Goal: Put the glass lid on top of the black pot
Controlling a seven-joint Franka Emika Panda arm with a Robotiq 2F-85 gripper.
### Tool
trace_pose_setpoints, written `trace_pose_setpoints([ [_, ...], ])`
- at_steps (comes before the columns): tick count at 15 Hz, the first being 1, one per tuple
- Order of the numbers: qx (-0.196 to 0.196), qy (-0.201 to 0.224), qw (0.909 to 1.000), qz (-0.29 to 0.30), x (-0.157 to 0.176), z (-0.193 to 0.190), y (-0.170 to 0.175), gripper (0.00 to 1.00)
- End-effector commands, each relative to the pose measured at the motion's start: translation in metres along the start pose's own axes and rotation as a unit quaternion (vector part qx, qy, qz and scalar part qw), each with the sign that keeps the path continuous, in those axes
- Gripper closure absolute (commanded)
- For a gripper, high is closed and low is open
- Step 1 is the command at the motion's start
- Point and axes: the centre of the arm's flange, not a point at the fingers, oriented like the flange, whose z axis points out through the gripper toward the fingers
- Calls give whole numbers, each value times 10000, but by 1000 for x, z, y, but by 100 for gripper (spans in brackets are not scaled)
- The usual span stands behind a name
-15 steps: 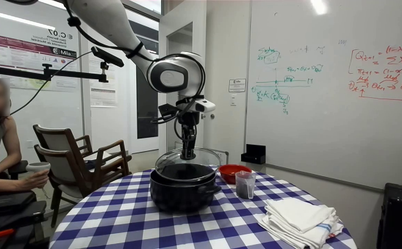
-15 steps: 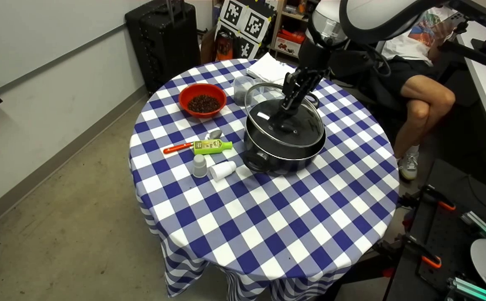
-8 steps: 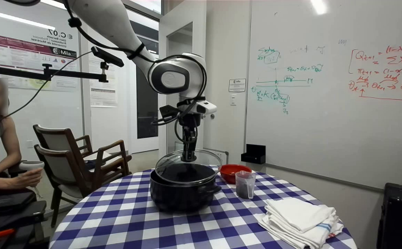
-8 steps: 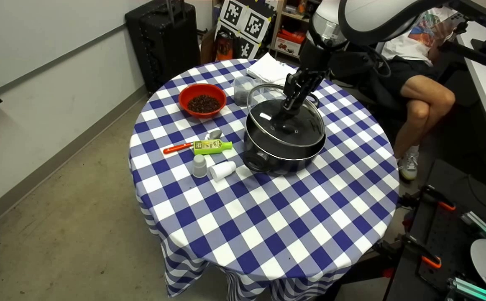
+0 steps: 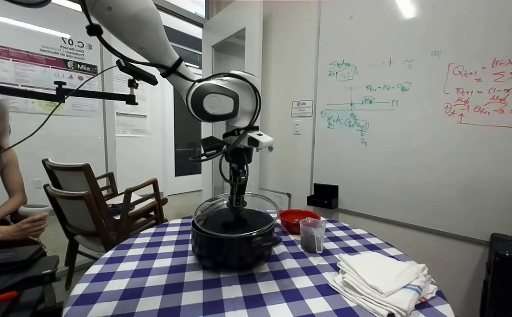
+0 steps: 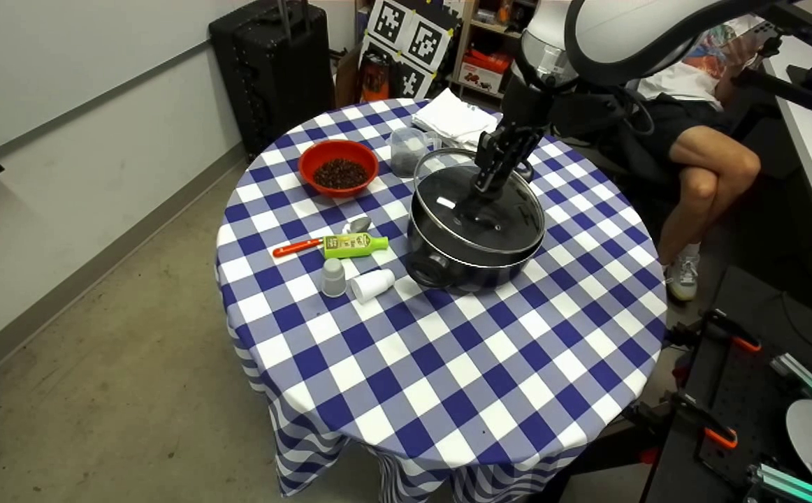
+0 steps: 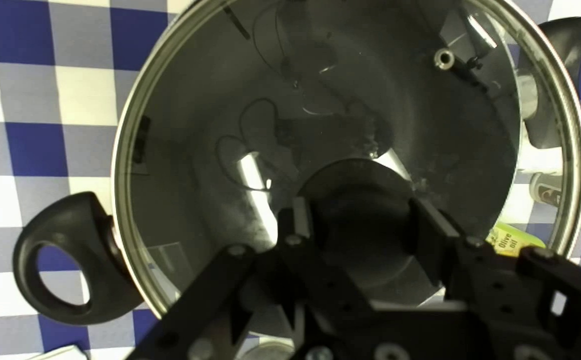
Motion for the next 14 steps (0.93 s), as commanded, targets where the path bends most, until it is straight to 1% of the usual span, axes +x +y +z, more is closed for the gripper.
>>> trace_pose_setpoints([
  [1,-46,20,10000,-16,-9,-12,-4,75],
  [14,-255,16,9996,-125,-18,-9,-10,75],
])
